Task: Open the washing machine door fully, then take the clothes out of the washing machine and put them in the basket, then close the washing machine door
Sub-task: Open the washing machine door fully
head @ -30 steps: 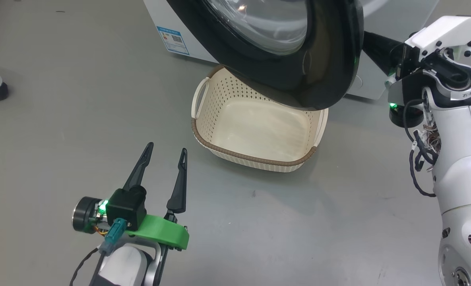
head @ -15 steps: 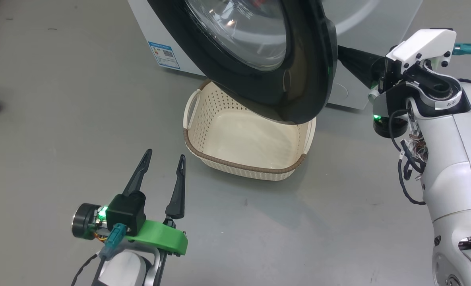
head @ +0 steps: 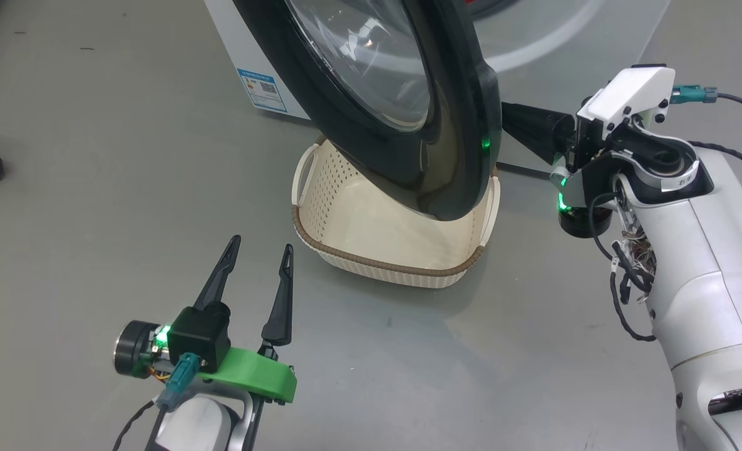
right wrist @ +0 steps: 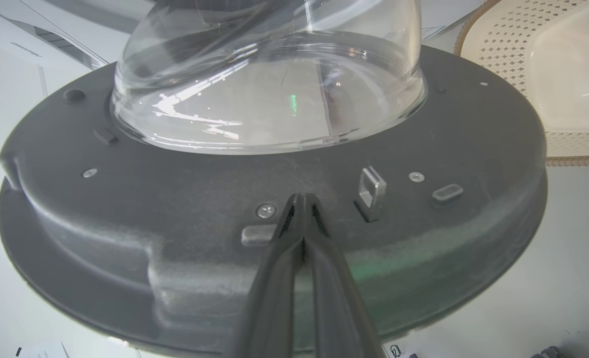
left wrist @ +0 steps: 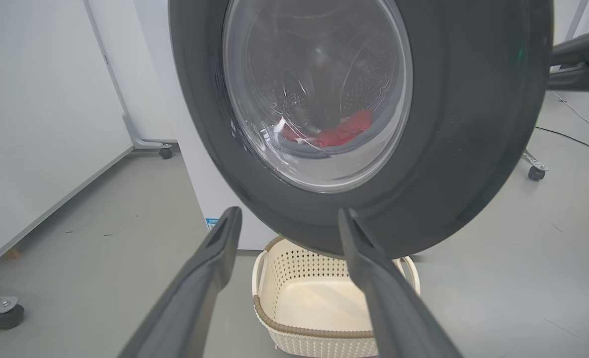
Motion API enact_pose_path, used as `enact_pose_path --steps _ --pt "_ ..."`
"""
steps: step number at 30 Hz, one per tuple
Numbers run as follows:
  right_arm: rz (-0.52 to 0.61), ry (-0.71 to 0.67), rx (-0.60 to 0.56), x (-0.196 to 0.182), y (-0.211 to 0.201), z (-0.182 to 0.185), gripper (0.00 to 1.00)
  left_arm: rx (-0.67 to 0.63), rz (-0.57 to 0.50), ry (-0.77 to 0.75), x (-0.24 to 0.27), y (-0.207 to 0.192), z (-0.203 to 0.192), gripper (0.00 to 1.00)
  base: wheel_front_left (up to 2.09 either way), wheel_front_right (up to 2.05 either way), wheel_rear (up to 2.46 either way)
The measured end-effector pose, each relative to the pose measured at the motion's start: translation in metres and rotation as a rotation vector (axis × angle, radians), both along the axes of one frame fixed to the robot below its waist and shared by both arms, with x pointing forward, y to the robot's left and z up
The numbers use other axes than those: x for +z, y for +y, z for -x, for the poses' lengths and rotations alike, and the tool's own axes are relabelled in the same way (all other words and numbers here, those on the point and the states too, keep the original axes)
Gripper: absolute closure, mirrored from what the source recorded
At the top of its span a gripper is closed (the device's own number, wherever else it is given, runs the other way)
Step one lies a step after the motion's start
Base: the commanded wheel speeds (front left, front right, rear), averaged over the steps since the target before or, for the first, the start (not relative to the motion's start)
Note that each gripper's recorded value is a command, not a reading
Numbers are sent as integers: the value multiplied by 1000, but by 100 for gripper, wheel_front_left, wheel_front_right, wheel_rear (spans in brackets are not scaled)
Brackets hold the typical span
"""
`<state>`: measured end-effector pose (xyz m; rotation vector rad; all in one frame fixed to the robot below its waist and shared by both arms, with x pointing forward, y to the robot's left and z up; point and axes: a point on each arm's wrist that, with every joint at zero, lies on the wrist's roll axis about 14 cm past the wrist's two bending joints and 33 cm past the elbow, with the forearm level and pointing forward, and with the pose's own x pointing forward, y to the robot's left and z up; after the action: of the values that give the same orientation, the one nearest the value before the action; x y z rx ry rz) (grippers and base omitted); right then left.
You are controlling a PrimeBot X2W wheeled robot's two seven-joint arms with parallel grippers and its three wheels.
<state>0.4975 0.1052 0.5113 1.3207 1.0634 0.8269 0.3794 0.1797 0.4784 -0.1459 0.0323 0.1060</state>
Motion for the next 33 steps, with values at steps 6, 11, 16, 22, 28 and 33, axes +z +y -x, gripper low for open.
enact_pose_path --steps 6,11,16,22,28,33 --pt "-12 6 65 1 12 18 100 5 0 -4 2 1 3 0 0 0 0" --pt "-17 -9 125 5 24 34 100 9 0 -9 4 2 4 0 0 0 0" --pt "-31 -15 196 7 37 55 100 15 2 -3 2 3 8 0 0 0 0" --pt "-37 -10 268 7 49 78 100 19 1 -5 3 5 9 0 0 0 0" --pt "-40 -5 300 7 57 91 100 23 2 -5 3 5 10 0 0 0 0" --pt "-52 -9 327 11 63 102 100 27 3 -4 3 6 12 0 0 0 0"
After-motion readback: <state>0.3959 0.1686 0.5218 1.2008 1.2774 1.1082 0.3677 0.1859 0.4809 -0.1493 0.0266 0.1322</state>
